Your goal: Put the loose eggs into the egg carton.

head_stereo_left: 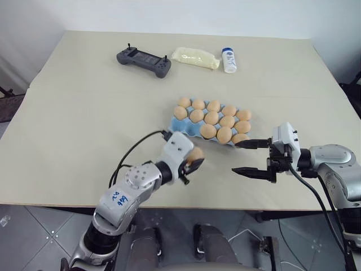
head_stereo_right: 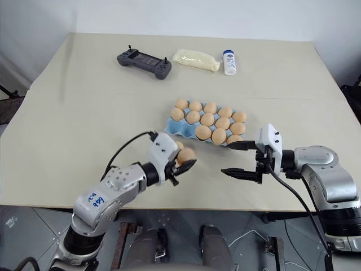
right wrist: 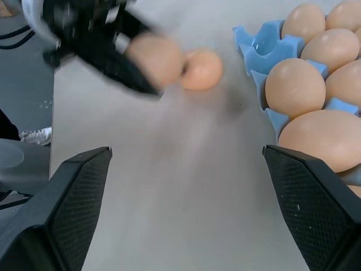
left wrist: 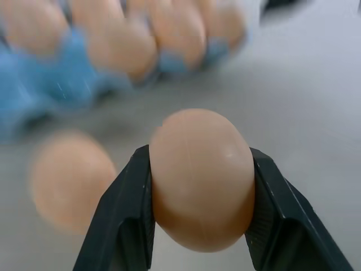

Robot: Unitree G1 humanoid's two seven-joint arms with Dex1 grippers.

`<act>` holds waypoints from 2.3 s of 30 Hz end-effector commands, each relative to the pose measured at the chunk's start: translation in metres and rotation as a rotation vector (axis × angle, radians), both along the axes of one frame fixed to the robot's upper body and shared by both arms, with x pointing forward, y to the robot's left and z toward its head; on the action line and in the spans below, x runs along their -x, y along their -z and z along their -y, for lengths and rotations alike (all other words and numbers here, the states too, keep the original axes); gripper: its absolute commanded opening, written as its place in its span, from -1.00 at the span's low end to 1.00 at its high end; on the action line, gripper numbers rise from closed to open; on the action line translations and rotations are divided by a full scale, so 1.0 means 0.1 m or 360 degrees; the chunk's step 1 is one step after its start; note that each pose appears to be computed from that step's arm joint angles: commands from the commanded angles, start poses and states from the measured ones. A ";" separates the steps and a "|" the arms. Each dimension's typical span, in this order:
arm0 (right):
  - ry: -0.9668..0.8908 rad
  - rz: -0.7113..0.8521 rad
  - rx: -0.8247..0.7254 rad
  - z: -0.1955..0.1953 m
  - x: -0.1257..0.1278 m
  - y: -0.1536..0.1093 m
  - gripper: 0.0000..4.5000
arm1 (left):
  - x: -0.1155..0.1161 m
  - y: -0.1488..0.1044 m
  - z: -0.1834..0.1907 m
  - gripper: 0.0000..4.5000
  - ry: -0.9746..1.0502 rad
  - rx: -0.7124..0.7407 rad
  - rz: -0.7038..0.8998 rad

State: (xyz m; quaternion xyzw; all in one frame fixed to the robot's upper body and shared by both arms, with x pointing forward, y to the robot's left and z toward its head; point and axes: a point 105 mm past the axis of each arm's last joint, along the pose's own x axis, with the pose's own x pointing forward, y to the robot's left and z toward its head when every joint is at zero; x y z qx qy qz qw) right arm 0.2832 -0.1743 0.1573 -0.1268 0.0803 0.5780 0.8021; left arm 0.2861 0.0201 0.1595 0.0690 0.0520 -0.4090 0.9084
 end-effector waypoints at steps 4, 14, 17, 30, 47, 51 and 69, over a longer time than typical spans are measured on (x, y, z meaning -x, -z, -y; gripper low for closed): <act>0.0022 0.0123 -0.0011 0.00 0.00 -0.15 1.00 | -0.19 -0.33 0.05 -0.28 0.0035 0.0079 0.0241; 0.0078 0.0139 -0.0007 0.02 0.01 -0.15 1.00 | -0.64 -0.21 0.02 -0.28 -0.0163 0.0085 0.0240; 0.0091 0.0140 -0.0005 0.02 0.02 -0.15 1.00 | -0.67 -0.20 0.10 -0.28 -0.0147 0.0082 0.0248; 0.0120 0.0138 0.0007 0.06 0.06 -0.15 1.00 | -0.73 -0.21 0.10 0.15 -0.0210 0.0089 0.0226; 0.0067 0.0149 -0.0017 0.05 0.05 -0.17 1.00 | -0.38 -0.54 -0.04 0.99 -0.0025 0.0287 0.0349; 0.0023 0.0160 -0.0060 0.03 0.05 -0.19 1.00 | -0.17 -0.42 -0.26 0.99 0.0095 0.0258 0.0289; -0.0011 0.0153 -0.0050 0.02 -0.03 -0.17 1.00 | 0.27 0.22 -1.05 0.99 0.0045 -0.0022 0.0049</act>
